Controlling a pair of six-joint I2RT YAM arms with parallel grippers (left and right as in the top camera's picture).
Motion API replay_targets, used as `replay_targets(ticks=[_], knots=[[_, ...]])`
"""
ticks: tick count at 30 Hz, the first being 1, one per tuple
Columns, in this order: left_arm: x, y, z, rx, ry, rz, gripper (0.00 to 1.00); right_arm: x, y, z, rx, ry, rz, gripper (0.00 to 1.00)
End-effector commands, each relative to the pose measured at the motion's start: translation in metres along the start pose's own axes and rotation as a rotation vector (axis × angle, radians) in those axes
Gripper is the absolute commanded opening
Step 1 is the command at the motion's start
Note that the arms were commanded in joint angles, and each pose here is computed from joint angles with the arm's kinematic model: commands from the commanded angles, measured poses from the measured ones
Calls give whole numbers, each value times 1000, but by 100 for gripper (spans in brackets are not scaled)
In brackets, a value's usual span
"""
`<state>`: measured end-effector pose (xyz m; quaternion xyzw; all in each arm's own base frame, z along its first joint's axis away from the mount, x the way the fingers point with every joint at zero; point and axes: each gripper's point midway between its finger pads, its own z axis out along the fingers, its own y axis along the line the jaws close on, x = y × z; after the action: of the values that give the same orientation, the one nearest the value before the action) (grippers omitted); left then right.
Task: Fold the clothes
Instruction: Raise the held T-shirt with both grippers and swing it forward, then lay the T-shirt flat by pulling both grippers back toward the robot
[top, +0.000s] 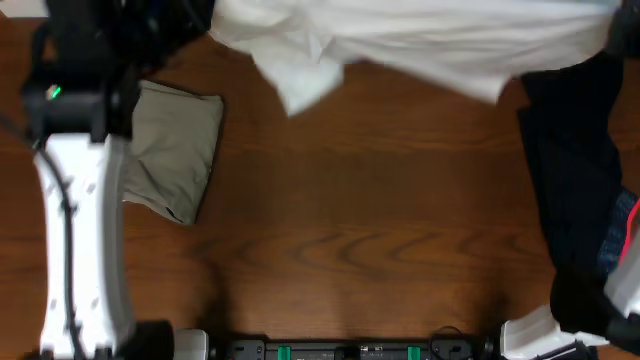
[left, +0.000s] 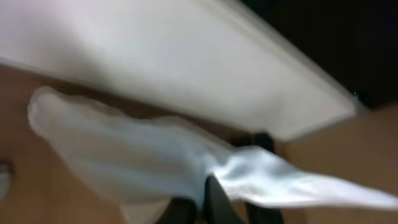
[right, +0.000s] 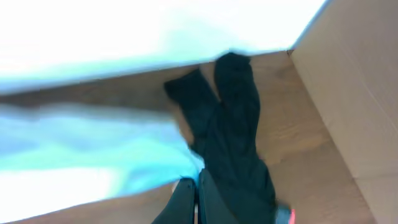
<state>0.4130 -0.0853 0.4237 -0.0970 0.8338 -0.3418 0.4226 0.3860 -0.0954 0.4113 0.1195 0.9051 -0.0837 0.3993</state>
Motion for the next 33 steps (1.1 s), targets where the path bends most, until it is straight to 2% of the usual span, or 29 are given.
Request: replay_targets(ticks=[1, 5, 9, 15, 23, 29, 33], knots=[[45, -1, -3, 9, 185, -32, 6, 34, 1, 20, 0, 165, -3, 1], [114, 23, -6, -86, 449, -59, 6, 85, -2, 22, 17, 381, -27, 1], [180, 51, -9, -185, 694, -45, 6, 124, -1, 38, 22, 534, -44, 1], [249, 109, -15, -402, 910, -68, 6, 193, -2, 69, 41, 777, -75, 1], [304, 153, -17, -488, 1038, -125, 6, 274, 4, 85, 27, 984, -65, 1], [331, 168, -26, -521, 1109, -162, 6, 321, 3, 88, 24, 1045, -32, 1], [342, 171, -35, -540, 1150, -184, 6, 336, 5, 91, 5, 1049, 2, 2]])
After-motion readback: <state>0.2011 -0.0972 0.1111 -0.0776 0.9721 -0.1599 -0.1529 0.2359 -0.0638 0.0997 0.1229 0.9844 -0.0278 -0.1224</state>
